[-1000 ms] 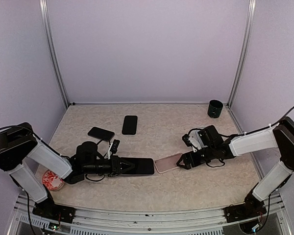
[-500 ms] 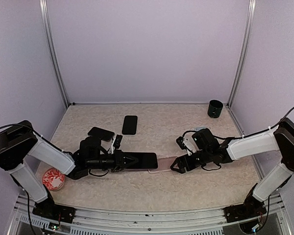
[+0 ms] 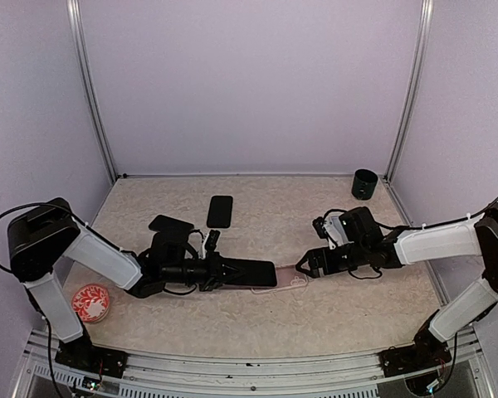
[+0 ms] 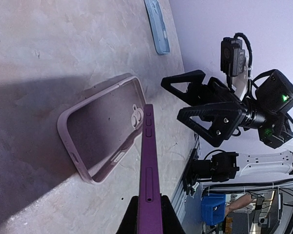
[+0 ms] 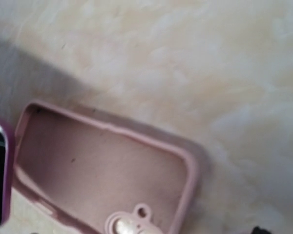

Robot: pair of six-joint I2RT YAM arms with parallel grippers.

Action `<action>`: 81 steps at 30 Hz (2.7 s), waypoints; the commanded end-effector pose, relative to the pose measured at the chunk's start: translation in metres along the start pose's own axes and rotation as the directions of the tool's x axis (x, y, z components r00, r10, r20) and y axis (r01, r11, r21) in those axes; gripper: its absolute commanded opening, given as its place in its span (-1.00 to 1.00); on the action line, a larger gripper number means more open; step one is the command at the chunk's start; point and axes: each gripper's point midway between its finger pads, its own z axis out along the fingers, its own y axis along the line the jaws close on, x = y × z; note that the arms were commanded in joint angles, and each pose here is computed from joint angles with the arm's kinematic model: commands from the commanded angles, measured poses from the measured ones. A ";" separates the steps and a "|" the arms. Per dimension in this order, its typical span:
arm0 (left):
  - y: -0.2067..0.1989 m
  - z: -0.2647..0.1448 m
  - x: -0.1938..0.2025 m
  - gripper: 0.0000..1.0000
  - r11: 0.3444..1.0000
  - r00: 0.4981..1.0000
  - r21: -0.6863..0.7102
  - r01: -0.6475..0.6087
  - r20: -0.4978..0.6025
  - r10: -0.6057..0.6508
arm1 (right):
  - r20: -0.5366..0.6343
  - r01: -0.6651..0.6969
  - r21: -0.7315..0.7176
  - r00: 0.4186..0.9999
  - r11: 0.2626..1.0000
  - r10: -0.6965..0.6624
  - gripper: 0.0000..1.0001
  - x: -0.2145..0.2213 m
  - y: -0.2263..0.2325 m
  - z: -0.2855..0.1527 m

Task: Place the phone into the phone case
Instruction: Move the phone case to the center of the board, then install the phone into the phone case.

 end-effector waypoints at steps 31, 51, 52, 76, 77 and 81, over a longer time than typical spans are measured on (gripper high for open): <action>-0.018 0.067 -0.010 -1.00 0.989 0.989 0.032 0.146 -0.010 -0.146 | 0.060 -0.081 -0.135 0.994 0.988 0.090 0.99 -0.010 0.011 0.001; -0.011 0.081 -0.012 -1.00 0.979 0.980 0.031 0.200 0.005 -0.201 | 0.040 -0.122 -0.184 0.991 0.975 0.131 0.99 0.002 0.014 0.004; -0.010 0.081 -0.012 -1.00 0.979 0.979 0.029 0.202 0.005 -0.202 | 0.037 -0.123 -0.186 0.991 0.975 0.132 0.99 0.003 0.015 0.005; -0.003 0.095 -0.004 -1.00 0.974 0.974 0.039 0.225 -0.024 -0.224 | -0.033 -0.135 -0.244 0.991 0.960 0.131 0.99 0.029 0.031 0.028; -0.003 0.096 -0.004 -1.00 0.974 0.974 0.039 0.225 -0.026 -0.224 | -0.034 -0.134 -0.247 0.991 0.960 0.130 0.99 0.029 0.032 0.028; -0.005 0.100 -0.005 -1.00 0.974 0.975 0.049 0.222 -0.030 -0.220 | -0.044 -0.134 -0.254 0.991 0.958 0.127 0.99 0.031 0.034 0.031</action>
